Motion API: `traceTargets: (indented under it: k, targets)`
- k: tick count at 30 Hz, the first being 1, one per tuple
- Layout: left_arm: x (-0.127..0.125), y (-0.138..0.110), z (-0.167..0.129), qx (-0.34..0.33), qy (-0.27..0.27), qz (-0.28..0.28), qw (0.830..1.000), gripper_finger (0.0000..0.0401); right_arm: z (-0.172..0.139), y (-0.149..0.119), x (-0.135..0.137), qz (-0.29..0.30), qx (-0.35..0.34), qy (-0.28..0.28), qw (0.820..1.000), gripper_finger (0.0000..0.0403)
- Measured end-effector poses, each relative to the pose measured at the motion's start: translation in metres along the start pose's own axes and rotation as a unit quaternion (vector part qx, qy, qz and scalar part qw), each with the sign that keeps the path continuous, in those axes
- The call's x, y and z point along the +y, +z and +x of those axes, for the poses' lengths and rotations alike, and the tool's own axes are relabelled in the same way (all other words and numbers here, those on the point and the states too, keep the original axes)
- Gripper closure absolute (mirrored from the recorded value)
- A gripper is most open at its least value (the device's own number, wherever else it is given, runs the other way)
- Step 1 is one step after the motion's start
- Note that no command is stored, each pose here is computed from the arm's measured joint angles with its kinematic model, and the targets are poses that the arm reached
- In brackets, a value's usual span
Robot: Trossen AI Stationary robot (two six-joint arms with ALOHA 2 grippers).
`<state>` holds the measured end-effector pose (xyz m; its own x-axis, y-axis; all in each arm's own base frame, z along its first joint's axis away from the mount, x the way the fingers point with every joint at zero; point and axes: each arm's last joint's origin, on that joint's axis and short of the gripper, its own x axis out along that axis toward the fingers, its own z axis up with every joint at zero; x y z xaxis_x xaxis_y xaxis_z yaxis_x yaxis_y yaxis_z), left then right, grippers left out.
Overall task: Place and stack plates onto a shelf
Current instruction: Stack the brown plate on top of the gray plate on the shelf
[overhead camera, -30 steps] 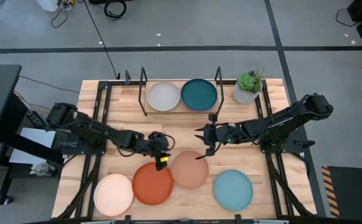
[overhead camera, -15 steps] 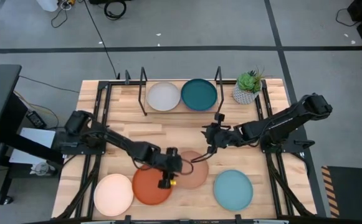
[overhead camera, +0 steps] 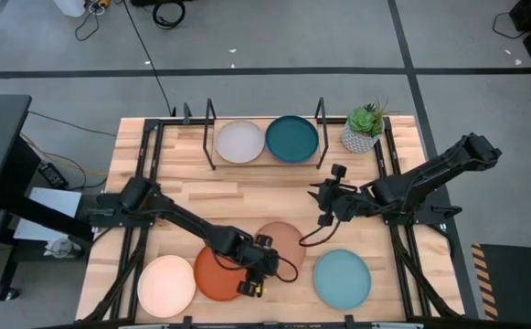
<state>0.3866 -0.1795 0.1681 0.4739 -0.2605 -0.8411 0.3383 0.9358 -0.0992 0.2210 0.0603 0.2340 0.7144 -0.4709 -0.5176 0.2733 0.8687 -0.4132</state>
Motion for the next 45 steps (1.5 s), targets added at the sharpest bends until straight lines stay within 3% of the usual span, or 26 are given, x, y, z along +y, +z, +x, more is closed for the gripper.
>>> traceTargets:
  k: [10,17,28,33,38,45]
  targets:
    - [-0.002,-0.006,0.024,0.005,0.010,0.034,0.999,0.0271,-0.007,-0.004,0.005,0.004,0.004,0.015,1.000,0.0297]
    - [0.000,-0.006,0.022,0.007,0.029,0.046,0.998,0.0277,-0.006,-0.004,0.008,0.003,0.005,0.016,1.000,0.0297]
    - [0.001,-0.010,0.022,0.027,0.029,0.050,0.998,0.0374,-0.005,-0.003,0.010,0.005,0.001,0.018,1.000,0.0297]
    - [0.002,-0.009,0.021,0.028,0.030,0.058,0.997,0.0387,-0.005,-0.003,0.011,0.004,0.000,0.019,1.000,0.0297]
    - [0.004,-0.010,0.008,0.044,0.044,0.062,0.996,0.0387,-0.005,-0.003,0.011,-0.001,0.000,0.018,1.000,0.0297]
    - [0.007,0.006,-0.054,0.001,0.103,0.058,0.993,0.0387,-0.005,-0.003,0.011,-0.005,0.000,0.016,1.000,0.0297]
